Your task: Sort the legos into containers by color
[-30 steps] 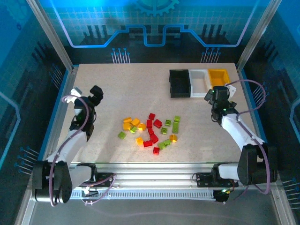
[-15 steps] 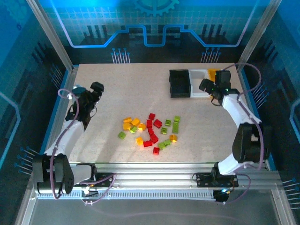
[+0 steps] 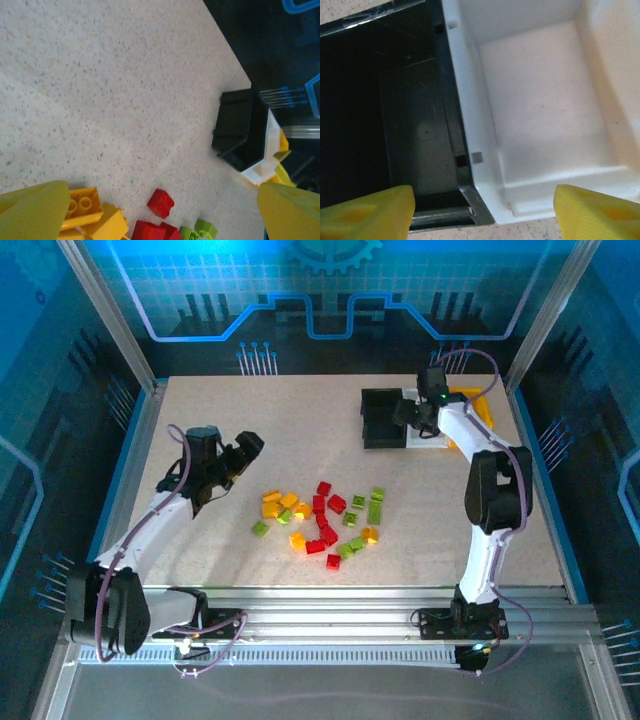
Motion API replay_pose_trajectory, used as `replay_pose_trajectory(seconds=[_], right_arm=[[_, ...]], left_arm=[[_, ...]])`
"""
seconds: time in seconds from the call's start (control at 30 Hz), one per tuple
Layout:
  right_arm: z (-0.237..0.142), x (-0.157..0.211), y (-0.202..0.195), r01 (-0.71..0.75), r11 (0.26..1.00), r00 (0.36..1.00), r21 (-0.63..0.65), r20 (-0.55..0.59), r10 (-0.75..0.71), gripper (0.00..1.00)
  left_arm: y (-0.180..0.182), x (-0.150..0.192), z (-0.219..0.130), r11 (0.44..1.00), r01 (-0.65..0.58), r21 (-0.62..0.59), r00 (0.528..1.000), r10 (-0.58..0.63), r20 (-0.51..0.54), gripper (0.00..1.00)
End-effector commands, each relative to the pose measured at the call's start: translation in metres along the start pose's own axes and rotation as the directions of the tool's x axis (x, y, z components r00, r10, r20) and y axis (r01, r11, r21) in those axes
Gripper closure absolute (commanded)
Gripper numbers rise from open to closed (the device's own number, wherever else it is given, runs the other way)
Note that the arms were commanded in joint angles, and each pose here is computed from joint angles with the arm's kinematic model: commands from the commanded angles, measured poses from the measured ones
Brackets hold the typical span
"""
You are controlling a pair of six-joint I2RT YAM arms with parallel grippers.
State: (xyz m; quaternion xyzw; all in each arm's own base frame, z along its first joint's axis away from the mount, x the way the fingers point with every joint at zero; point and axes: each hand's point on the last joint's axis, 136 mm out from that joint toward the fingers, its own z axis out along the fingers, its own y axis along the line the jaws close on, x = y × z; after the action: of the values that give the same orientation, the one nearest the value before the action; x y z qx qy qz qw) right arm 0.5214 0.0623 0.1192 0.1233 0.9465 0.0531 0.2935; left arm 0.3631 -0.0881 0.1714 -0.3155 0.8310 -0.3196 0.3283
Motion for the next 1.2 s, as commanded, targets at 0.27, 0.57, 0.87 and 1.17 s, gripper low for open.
replay_pose_trajectory(seconds=[0.27,0.57,0.87,1.17], right_arm=[[0.038,0.003,-0.002,-0.042,0.993,0.995,0.110,-0.088,0.052,0.42],[0.046,0.009,0.015,-0.001,0.997,0.994,0.080,-0.108,0.009,0.70],[0.038,0.035,0.076,0.097,0.995,0.988,0.003,-0.123,-0.096,1.00],[0.014,0.086,0.162,0.181,0.983,0.977,-0.008,-0.113,-0.181,1.00]], left_arm=[[-0.010,0.042,0.002,0.999,-0.038,0.036,0.990,0.043,-0.137,0.01],[-0.013,0.045,-0.008,0.998,-0.043,0.050,0.990,0.050,-0.134,0.01],[-0.016,0.043,-0.026,0.998,-0.041,0.056,0.993,0.047,-0.111,0.01],[-0.016,0.039,-0.057,0.996,-0.062,0.064,0.997,0.065,-0.049,0.01]])
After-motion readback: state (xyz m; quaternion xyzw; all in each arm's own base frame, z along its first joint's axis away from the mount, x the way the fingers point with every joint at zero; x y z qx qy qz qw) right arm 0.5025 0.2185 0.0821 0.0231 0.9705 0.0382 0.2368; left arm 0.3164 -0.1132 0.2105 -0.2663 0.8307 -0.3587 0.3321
